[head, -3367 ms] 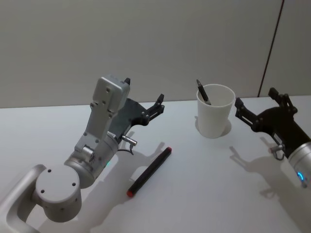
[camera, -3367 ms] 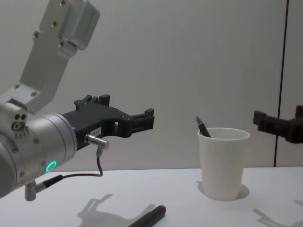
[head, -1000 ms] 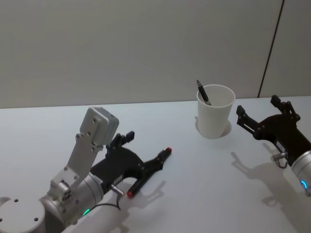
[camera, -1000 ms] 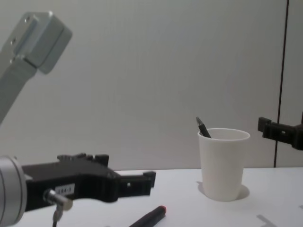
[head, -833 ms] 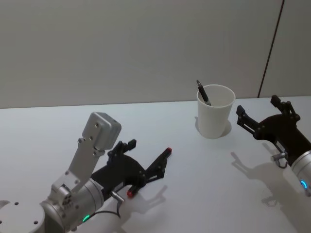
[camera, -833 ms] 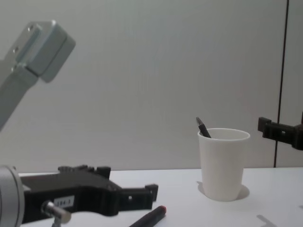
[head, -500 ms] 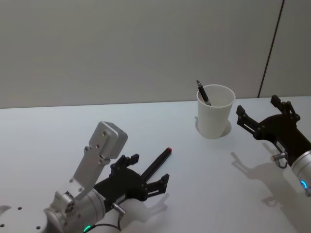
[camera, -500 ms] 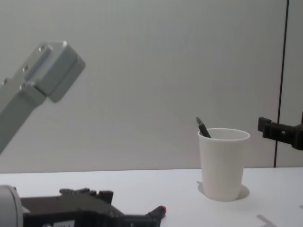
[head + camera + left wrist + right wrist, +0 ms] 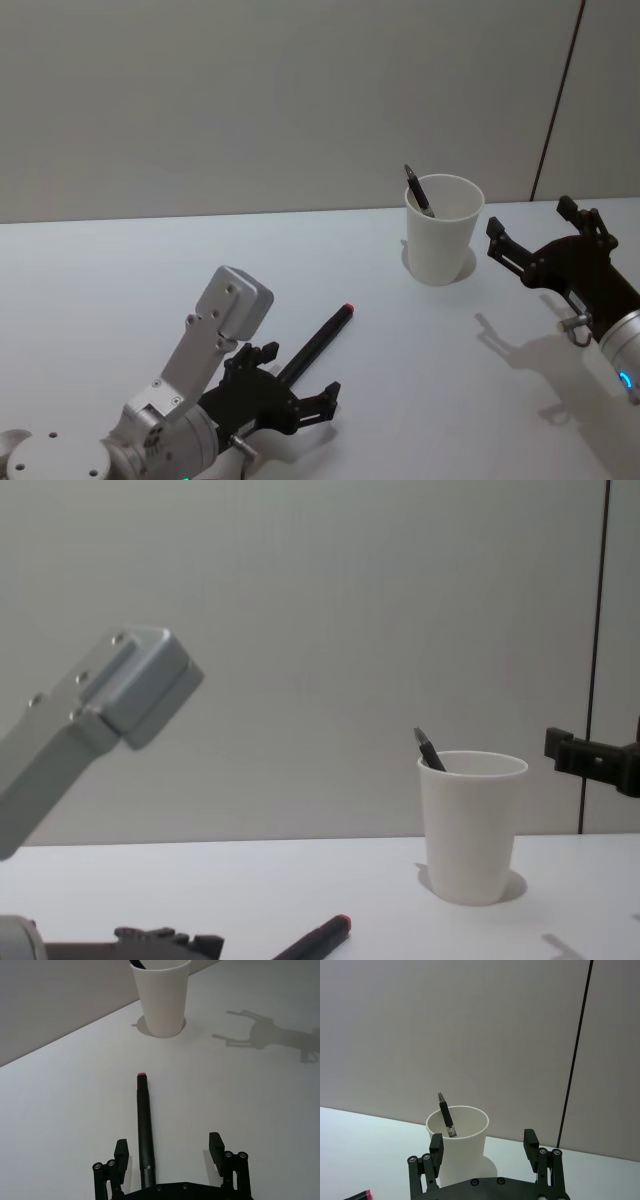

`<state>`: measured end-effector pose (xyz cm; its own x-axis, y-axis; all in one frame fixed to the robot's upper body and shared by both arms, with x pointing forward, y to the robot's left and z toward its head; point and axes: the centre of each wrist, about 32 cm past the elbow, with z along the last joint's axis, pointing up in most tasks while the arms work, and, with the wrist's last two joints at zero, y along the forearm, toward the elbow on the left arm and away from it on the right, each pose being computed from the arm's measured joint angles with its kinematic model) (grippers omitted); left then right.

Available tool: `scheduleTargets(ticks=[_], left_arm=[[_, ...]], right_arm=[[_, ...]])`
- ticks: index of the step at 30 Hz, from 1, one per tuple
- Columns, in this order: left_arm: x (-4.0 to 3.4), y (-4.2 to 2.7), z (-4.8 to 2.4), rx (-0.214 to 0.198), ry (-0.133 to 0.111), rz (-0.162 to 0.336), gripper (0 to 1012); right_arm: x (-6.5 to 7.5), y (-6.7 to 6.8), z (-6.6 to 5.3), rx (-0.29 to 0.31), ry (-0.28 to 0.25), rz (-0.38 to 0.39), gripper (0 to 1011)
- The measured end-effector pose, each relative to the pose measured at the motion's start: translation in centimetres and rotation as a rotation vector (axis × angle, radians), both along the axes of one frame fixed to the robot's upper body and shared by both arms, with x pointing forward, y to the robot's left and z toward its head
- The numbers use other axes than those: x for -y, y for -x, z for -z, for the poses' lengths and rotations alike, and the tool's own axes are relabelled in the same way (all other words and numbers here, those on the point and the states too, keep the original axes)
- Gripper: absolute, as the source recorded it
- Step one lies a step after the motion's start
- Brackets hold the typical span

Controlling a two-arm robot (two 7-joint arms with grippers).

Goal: Place the pen into the pen holder.

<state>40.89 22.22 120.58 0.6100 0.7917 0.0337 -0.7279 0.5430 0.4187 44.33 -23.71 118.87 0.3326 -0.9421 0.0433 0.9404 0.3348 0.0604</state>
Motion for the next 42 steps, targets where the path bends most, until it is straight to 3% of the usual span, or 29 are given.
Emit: scheduleTargets(ticks=[18, 42], left_arm=[[0.47, -0.58, 0.46, -0.053, -0.038, -0.058, 1001], [0.67, -0.92, 0.57, -0.064, -0.05, -0.076, 1001]], right_arm=[[0.0, 0.0, 0.0, 0.0, 0.0, 0.0, 1001], [0.0, 0.0, 0.0, 0.0, 0.0, 0.0, 1001]])
